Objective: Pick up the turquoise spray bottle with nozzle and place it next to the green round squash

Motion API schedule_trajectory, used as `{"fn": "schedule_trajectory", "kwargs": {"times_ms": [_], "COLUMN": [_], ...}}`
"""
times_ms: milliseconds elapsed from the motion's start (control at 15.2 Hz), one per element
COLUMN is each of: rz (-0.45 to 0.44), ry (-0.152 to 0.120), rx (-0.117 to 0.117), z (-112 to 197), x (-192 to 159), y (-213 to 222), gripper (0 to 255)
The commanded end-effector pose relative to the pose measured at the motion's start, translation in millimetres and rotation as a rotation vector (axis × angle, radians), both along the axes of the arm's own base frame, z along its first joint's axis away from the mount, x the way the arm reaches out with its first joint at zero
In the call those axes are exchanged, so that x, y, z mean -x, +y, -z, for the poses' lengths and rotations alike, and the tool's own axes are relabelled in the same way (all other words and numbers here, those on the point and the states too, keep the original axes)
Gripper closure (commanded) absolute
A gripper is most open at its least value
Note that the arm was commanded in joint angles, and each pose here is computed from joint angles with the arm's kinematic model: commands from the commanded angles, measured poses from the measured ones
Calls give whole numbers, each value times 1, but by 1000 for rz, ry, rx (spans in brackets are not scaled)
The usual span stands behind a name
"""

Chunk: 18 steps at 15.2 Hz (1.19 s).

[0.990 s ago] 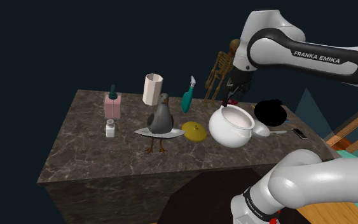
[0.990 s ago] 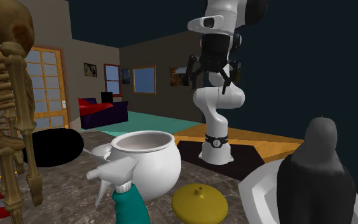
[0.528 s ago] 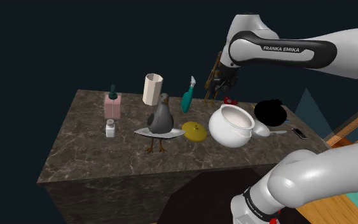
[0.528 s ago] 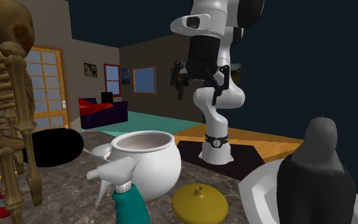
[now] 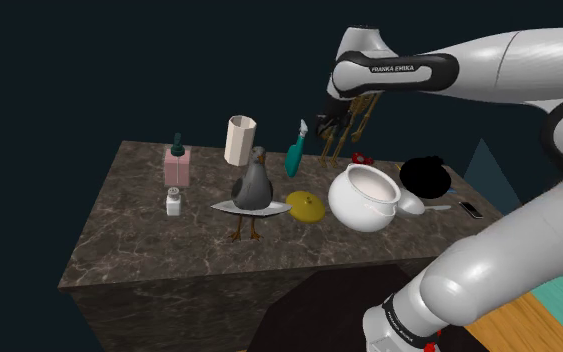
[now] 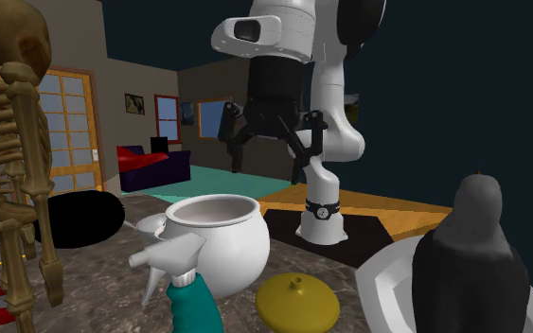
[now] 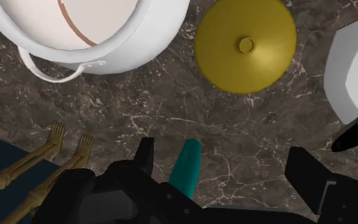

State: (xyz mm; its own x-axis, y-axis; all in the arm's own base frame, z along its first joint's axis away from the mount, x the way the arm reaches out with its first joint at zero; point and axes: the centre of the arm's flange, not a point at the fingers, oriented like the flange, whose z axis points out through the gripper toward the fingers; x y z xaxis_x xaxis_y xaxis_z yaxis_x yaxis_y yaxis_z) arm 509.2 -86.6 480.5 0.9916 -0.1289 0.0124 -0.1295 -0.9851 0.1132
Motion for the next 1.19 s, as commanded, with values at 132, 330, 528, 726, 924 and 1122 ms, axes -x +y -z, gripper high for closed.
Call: {"fn": "schedule_trajectory", "kwargs": {"times_ms": [132,330,528,726,924,1122], "rz": [6,11,15,15,15,15], "ry": [-28,-48,-65,-65,-65,-65], "rx": [-5,-9,-12,-12,-12,-12], "z": [14,22,28,44,60,68], "x": [-44,-77,-105,-106,-107,-107], "y": [-20,-33,-45,-46,-48,-49], "gripper": [0,0,0,0,0,0]}}
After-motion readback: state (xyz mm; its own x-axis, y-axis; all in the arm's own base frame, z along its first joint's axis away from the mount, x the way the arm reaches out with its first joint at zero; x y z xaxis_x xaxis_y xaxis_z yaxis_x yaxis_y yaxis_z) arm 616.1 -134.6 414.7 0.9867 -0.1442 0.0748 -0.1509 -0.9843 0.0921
